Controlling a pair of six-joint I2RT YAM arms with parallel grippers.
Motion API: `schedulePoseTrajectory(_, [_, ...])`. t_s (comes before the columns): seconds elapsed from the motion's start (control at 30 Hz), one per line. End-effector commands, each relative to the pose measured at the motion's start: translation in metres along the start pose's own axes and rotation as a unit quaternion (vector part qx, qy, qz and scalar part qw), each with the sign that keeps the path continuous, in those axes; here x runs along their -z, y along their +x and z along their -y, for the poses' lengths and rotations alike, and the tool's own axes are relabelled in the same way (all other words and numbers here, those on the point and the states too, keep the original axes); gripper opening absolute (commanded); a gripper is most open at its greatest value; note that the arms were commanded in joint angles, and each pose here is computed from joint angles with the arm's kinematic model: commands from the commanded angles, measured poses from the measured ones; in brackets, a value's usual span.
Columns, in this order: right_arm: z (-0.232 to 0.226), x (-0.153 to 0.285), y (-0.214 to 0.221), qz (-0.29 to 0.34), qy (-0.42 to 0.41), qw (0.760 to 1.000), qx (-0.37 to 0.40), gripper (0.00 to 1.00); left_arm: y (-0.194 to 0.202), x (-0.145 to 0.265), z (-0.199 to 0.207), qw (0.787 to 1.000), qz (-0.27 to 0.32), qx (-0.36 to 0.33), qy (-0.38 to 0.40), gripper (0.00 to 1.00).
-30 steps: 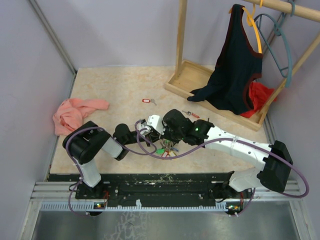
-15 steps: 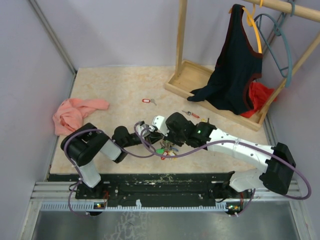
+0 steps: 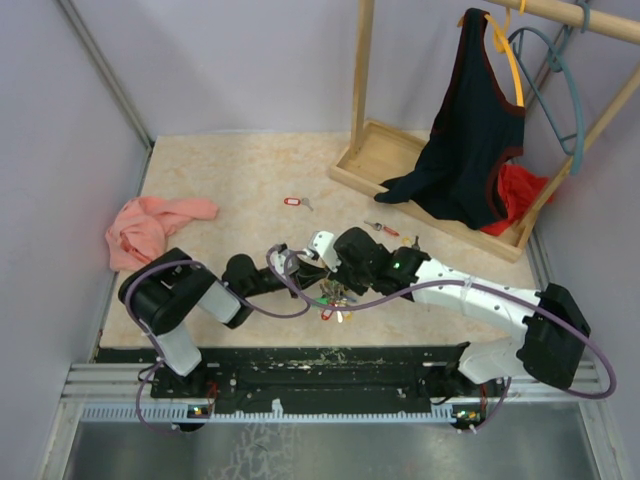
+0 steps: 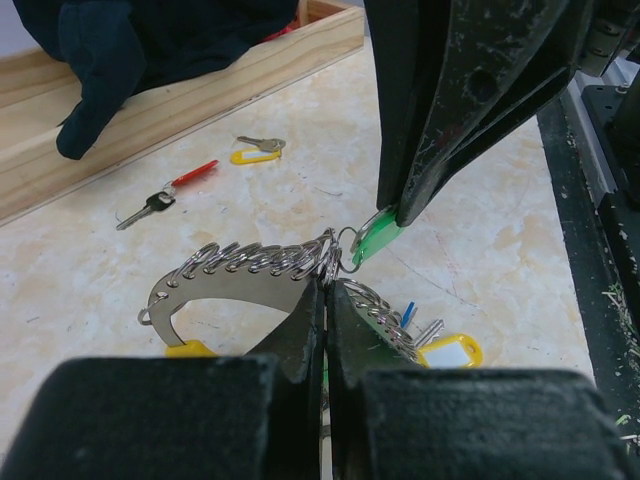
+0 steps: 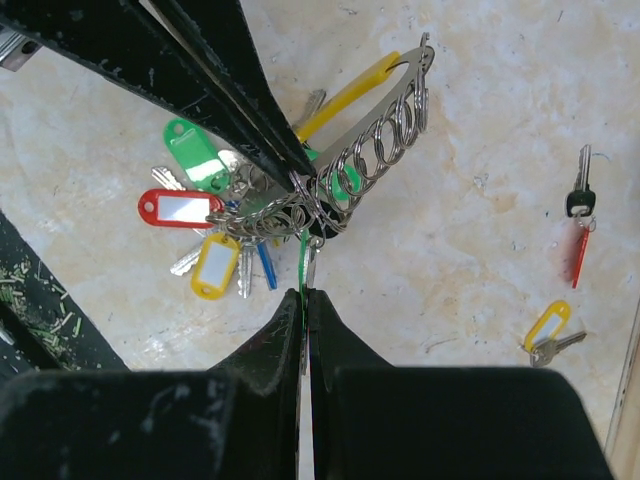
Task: Put the keys on the keyring
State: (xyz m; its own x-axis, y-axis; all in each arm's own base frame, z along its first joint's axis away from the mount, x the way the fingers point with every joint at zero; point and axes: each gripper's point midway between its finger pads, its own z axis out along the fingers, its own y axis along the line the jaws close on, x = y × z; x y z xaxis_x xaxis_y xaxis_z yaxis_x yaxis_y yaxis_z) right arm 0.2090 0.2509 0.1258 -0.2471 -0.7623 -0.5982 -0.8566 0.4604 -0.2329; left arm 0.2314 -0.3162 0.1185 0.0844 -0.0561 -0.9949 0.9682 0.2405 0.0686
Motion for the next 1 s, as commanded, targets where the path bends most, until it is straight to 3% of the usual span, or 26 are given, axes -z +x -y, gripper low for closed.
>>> schedulePoseTrajectory(0.0, [-0.001,-0.009,0.003,-0.005,-0.005,1.0,-0.025,0.0,-0.068,0.002,-0.007,0.989,0.115,-0.094,-0.019,0.0])
schedulePoseTrajectory(0.77, [-0.01,-0.043,-0.004,-0.019,-0.045,0.998,-0.029,0.0,-0.063,0.011,-0.004,0.99,0.106,-0.091,-0.031,0.0])
schedulePoseTrajectory(0.97, [0.002,-0.021,-0.027,0.024,-0.026,0.999,-0.011,0.0,-0.059,0.012,-0.003,0.99,0.101,-0.09,-0.032,0.0])
